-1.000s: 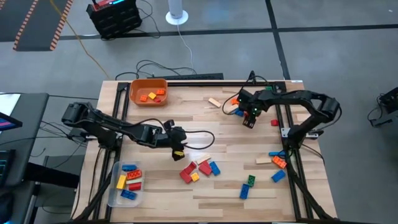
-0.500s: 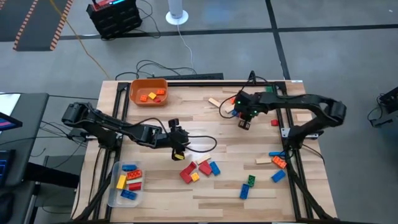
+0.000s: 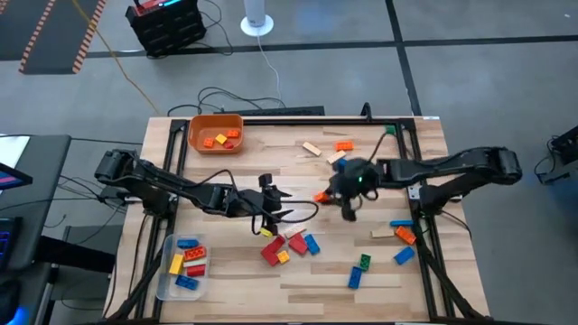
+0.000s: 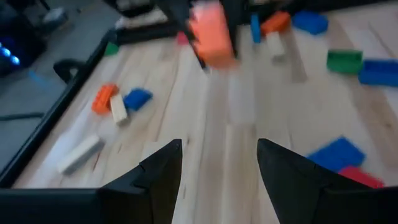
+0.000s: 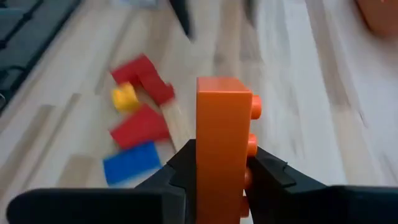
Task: Sort blocks by size
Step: Put the large orange game piece into the transparent bin, then put the small yellow game piece into the orange bin
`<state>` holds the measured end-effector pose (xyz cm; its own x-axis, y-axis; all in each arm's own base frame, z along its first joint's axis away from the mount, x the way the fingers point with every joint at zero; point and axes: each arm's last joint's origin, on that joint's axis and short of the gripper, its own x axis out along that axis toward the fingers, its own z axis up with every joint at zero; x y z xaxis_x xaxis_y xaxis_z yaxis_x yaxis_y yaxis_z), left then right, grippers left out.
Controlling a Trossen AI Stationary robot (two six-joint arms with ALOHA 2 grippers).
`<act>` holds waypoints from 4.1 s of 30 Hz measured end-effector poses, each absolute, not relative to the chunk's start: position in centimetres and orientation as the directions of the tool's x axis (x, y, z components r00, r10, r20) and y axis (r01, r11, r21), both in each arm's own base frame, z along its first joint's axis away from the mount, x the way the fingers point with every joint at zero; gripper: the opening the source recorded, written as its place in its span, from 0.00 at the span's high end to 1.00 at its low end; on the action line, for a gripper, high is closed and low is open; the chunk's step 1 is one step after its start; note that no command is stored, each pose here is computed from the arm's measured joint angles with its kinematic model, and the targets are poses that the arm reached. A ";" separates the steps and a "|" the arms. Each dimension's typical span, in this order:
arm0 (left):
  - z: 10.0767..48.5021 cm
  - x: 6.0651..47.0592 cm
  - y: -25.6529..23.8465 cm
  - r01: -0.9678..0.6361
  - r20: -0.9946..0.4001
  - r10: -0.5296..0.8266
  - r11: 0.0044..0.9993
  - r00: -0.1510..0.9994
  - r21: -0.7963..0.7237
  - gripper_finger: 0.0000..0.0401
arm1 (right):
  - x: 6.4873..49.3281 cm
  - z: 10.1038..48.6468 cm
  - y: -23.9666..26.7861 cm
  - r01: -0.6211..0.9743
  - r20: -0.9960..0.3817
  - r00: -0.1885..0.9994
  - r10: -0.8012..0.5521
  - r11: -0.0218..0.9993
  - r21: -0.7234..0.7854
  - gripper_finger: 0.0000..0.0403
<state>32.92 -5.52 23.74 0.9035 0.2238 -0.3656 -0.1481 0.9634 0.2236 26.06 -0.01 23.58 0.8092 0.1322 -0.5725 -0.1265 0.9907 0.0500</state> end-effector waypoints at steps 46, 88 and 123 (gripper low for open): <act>24.8 32.8 -5.0 -0.129 -0.398 0.162 0.986 0.903 0.110 0.79 | 30.2 22.6 2.1 -0.146 -0.466 0.878 0.111 0.989 -0.039 0.42; 26.5 20.9 -13.7 -0.579 -0.920 -0.389 0.738 0.054 -0.346 0.48 | 27.0 19.4 12.5 -0.196 -0.726 0.687 0.046 0.973 -0.124 0.33; 30.7 19.0 -7.0 -0.484 -0.869 0.197 0.873 0.453 -0.055 0.49 | 40.2 16.1 14.8 -0.486 -0.717 0.662 0.220 0.854 -0.187 0.33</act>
